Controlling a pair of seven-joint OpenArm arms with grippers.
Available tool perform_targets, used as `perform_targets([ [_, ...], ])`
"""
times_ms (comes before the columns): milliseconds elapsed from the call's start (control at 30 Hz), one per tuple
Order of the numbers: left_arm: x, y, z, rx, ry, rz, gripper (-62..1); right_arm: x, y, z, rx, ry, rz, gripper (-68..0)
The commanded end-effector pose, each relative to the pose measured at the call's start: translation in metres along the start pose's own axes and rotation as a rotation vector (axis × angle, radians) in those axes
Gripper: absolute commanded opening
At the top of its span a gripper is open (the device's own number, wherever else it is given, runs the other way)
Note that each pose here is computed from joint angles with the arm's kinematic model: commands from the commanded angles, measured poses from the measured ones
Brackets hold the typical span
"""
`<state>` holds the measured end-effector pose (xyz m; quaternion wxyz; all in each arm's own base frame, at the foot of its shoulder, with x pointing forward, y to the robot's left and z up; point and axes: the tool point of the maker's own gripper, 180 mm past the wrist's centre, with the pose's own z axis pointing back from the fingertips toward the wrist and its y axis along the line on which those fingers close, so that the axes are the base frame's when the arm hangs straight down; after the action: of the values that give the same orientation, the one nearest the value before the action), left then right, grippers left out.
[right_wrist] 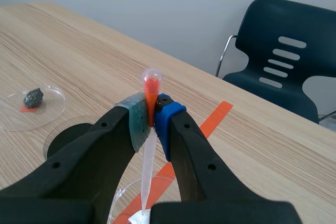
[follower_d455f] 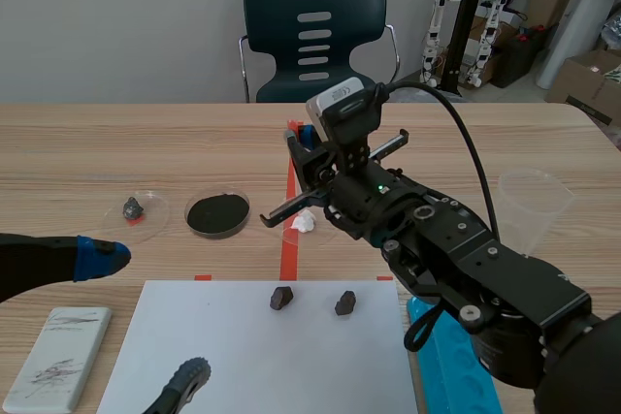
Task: Squeeze the dropper onto the mineral
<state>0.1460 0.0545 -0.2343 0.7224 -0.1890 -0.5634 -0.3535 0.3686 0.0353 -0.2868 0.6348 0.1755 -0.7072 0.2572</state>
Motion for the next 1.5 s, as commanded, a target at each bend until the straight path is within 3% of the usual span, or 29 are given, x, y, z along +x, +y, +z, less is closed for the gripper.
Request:
perform_targets([
  [0, 0.005, 0.0, 0.001, 0.006, -0.024, 0.01, -6.7, 0.017, -0.005, -0.008, -0.007, -0.056, 0.009, -65.8],
  [1167, 0.005, 0.0, 0.001, 0.006, -0.024, 0.01, -6.7, 0.015, -0.005, -0.008, -0.008, -0.046, 0.007, -63.4],
  [1267, 0.005, 0.0, 0.001, 0.006, -0.024, 0.01, -6.7, 0.017, -0.006, -0.006, -0.007, -0.051, 0.012, -63.4],
  [1467, 0.005, 0.0, 0.001, 0.006, -0.024, 0.01, -6.7, 0.038, -0.007, 0.012, -0.032, -0.111, 0.037, -63.4],
])
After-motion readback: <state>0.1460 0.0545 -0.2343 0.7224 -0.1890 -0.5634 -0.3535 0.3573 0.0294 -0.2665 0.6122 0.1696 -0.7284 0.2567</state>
